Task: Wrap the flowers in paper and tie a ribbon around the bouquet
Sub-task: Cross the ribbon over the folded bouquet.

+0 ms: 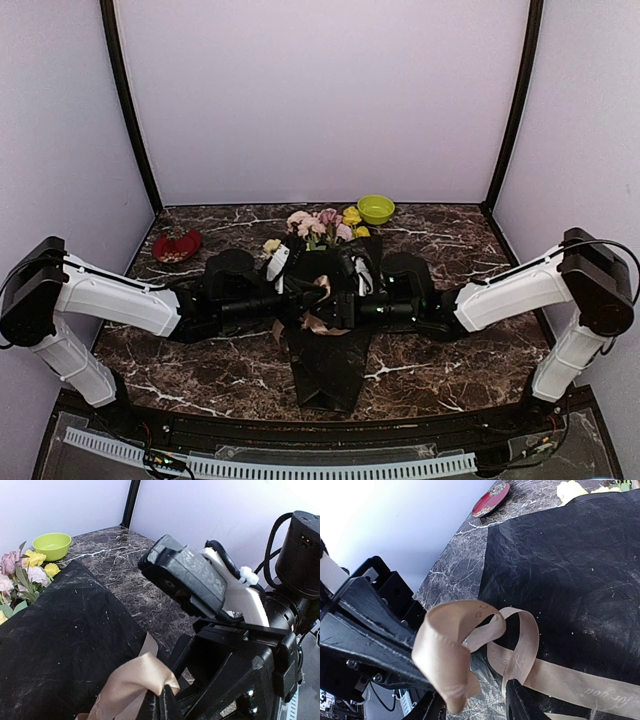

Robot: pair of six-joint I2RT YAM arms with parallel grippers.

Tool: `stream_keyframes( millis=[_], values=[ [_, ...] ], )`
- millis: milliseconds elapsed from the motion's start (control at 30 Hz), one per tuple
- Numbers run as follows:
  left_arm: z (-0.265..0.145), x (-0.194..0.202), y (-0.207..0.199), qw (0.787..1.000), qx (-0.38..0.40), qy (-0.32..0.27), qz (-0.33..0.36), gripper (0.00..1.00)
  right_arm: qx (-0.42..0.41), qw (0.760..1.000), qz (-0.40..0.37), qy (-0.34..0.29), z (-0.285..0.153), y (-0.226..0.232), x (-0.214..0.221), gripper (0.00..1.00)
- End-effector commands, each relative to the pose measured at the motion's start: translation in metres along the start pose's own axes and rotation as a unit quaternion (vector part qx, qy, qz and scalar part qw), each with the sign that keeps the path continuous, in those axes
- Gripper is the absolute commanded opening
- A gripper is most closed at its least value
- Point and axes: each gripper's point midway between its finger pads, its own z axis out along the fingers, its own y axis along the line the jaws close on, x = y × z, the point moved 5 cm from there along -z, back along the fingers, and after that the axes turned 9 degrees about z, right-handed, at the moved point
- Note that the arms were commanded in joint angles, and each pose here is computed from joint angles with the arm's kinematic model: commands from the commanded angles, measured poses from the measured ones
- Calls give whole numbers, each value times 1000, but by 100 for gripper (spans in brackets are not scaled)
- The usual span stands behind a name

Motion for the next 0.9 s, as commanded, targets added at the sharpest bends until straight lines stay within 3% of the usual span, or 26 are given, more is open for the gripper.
stream_keyframes(
  millis=[0,167,233,367,533,633,767,867],
  values=[
    [-3,-2,-3,1000,10,-12,-1,0,-17,1000,-11,-6,10,12,-7,35],
    [-6,0,-4,1000,13,-11,-4,0,-8,1000,-11,-12,11,9,-9,6],
    [-7,2,-4,1000,15,-10,-6,0,-1,1000,-9,-19,7,7,-10,0],
    [-12,6,-7,1000,25,-2,-2,1,30,999,-6,-23,-4,-5,-8,0],
    [-16,5,-10,999,37,22,13,44,56,998,-14,-25,-26,-16,-1,0],
    [-23,-1,-6,1000,19,18,15,59,82,996,-16,-13,-35,-28,8,0],
    [-29,-10,5,1000,-5,21,6,62,91,996,-9,2,-41,-38,19,0],
    [-27,-7,26,998,-50,42,-17,56,89,996,-5,18,-41,-41,26,0]
  ],
)
